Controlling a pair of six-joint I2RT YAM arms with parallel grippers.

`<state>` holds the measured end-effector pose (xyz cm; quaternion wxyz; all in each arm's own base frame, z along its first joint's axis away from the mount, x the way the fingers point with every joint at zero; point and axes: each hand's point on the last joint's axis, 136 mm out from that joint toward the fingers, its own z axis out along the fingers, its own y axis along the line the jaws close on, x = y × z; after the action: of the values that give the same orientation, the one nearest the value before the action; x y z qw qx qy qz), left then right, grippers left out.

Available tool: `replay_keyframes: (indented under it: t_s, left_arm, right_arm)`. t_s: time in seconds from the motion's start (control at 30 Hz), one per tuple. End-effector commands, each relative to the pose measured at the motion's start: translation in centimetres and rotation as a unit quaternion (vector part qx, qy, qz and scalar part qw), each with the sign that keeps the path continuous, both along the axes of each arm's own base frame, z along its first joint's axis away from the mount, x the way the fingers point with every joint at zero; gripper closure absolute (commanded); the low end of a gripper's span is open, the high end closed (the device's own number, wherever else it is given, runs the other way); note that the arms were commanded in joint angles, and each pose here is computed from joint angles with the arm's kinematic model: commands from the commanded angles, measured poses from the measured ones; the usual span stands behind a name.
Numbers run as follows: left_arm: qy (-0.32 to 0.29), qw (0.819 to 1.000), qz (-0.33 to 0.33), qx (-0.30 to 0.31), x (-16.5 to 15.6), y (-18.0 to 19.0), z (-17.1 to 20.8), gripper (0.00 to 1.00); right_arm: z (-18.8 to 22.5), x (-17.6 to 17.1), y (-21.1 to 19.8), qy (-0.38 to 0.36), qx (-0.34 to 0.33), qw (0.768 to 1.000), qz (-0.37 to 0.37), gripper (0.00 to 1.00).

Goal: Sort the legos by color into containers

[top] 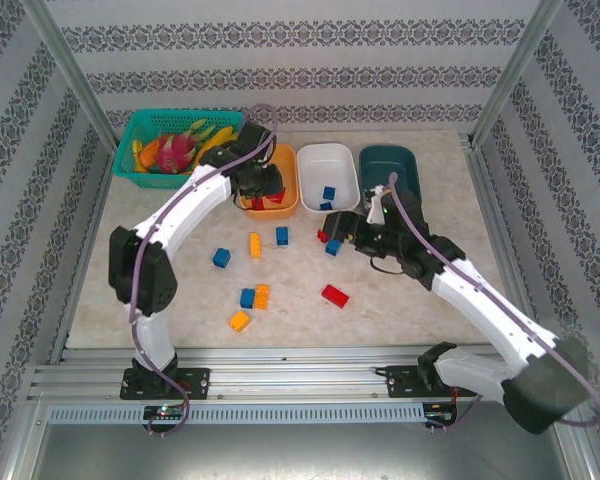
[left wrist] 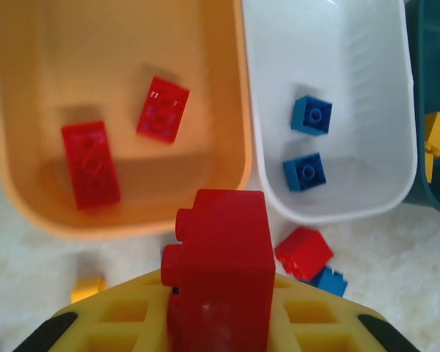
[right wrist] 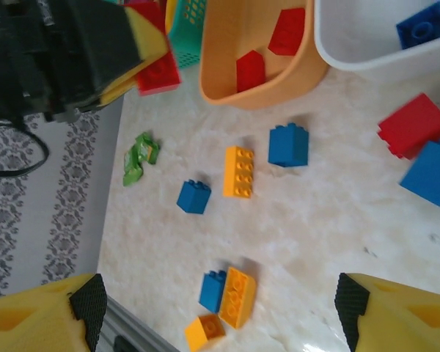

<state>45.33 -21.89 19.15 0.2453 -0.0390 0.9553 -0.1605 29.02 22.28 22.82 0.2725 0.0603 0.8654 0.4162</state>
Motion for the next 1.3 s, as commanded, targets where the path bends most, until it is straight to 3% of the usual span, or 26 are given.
replay_keyframes:
  t_s: [0.0, 0.23, 0.87, 1.03, 1.27]
  left_arm:
    - [0.008, 0.998, -0.057, -0.002, 2.6, -0.4, -1.9, 0.73]
    - [0.02, 0.994, -0.111, -0.009, 5.7, -2.3, -5.2, 0.73]
    - [0.098, 0.989, -0.112, -0.014, 5.1, -1.6, -11.9, 0.67]
    - [0.093, 0.99, -0.105, -0.014, 5.2, -1.5, -11.1, 0.54]
    - [0.046, 0.996, -0.078, -0.012, 5.7, -0.7, -5.8, 0.44]
  right_arm:
    - [4.2, 2.2, 2.0, -0.043, 0.045, 0.998, 0.012, 0.17]
    - [3.9, 3.9, 2.4, -0.032, 0.039, 0.999, 0.01, 0.17]
    - [1.8, 4.8, 2.1, -0.001, 0.032, 0.999, -0.003, 0.17]
    - [1.5, 4.7, 2.0, 0.001, 0.025, 1.0, -0.003, 0.17]
    - [2.0, 5.0, 1.9, -0.012, 0.012, 1.0, -0.005, 0.17]
